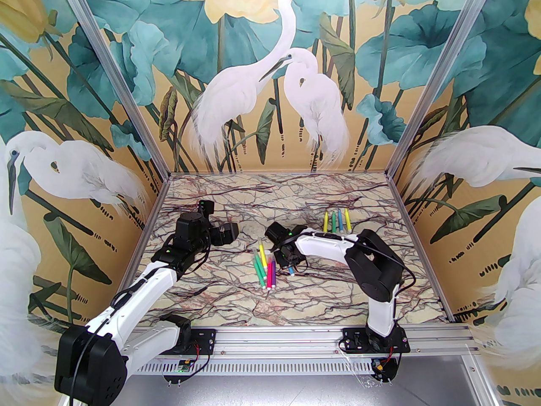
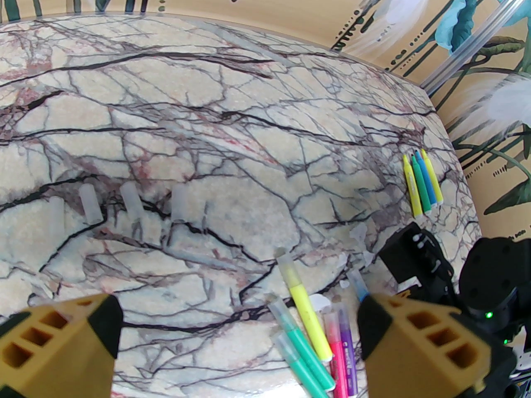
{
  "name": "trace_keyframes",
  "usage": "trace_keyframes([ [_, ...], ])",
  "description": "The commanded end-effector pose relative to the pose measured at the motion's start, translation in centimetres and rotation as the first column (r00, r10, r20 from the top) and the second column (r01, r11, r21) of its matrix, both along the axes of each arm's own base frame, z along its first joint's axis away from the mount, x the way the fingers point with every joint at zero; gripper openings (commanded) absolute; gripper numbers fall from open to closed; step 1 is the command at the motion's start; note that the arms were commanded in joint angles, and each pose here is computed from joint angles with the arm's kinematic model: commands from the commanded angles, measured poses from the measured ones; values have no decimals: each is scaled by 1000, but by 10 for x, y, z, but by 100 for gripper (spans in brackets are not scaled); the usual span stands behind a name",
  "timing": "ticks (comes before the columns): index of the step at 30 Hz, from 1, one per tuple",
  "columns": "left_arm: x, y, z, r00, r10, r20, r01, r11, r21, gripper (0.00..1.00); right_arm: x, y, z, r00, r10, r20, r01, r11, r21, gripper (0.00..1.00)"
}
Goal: Open the pen caps
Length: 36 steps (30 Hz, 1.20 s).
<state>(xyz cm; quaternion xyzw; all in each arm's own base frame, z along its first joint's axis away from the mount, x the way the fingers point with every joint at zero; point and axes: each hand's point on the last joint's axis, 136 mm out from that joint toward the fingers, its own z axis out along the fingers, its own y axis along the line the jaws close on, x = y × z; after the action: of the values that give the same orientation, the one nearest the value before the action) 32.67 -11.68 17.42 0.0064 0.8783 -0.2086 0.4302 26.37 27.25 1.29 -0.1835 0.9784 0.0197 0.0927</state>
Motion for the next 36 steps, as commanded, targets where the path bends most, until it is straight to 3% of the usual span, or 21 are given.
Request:
trace_keyframes([
  [1,0,-11,-5,999,-45,-21,44,998,-49,98,0,-1,-6,1000,5,2,-5,1000,-16,11],
  [7,5,-19,-4,999,-45,-28,41,991,-128,96,9,7,25,991,-5,134,-12,992,123,3],
  [17,5,-69,0,966,-249,-64,213,916,-339,86,12,24,90,940,-2,340,-134,918,374,0],
  [27,-9,-134,23,865,-502,-15,442,775,-452,80,10,44,132,899,25,437,-259,836,483,0],
  [36,-3,-153,24,854,-520,-23,448,757,-476,73,5,52,149,881,54,469,-322,797,512,0],
])
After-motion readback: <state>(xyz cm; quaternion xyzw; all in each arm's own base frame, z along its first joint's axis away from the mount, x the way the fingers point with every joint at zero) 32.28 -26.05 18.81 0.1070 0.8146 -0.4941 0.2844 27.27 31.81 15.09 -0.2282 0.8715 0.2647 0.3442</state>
